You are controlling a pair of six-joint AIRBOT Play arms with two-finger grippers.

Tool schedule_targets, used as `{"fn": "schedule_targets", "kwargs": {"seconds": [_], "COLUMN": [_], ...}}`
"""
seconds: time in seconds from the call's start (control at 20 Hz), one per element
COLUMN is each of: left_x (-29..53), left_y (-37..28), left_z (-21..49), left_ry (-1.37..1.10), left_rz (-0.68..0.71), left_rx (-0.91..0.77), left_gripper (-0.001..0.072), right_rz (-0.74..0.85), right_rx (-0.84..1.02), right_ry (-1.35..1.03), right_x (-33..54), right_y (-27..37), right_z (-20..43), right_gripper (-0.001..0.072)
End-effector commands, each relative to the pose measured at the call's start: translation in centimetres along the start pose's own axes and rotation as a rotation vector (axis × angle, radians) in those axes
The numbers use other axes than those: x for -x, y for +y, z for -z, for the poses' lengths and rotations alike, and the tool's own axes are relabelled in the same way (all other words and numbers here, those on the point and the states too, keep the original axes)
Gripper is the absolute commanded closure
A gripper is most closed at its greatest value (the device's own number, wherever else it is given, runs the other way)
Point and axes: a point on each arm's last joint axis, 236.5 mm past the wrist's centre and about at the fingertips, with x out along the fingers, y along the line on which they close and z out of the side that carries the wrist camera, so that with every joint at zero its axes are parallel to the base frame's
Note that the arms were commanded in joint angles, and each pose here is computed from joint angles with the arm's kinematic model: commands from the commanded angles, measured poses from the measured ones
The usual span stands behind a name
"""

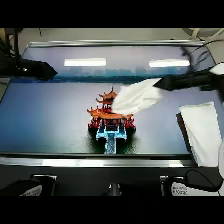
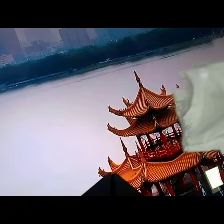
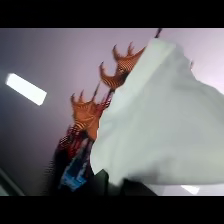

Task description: Fold the shirts.

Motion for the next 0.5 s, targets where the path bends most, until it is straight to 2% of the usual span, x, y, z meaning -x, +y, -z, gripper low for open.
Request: {"fn": "schedule_targets", "kwargs": {"seconds": [0.0,0.2,0.45], "left_x": [0.0,0.0,0.0], "left_y": [0.0,0.0,0.0], "left_z": [-0.1,0.0,0.0], "left_ry": [-0.005,0.000,0.000], "left_rz": [-0.001,0.000,0.000], "left_rx": [-0.001,-0.043,-0.051], "left_gripper": [0.0682,0.0682,0.0682], "right_rz": [0.256,0.416,0.474], "right_rx": [0.003,-0.110,-0.240], "right_ry": [-0.079,-0.185,-0.146], "right_x": [12.1,22.3,28.9], "right_y": [-3.2,-7.4,-8.0], "right_z": [-0.5,1.2,7.0], "right_gripper": [0.0686,0.0686,0.0686]}}
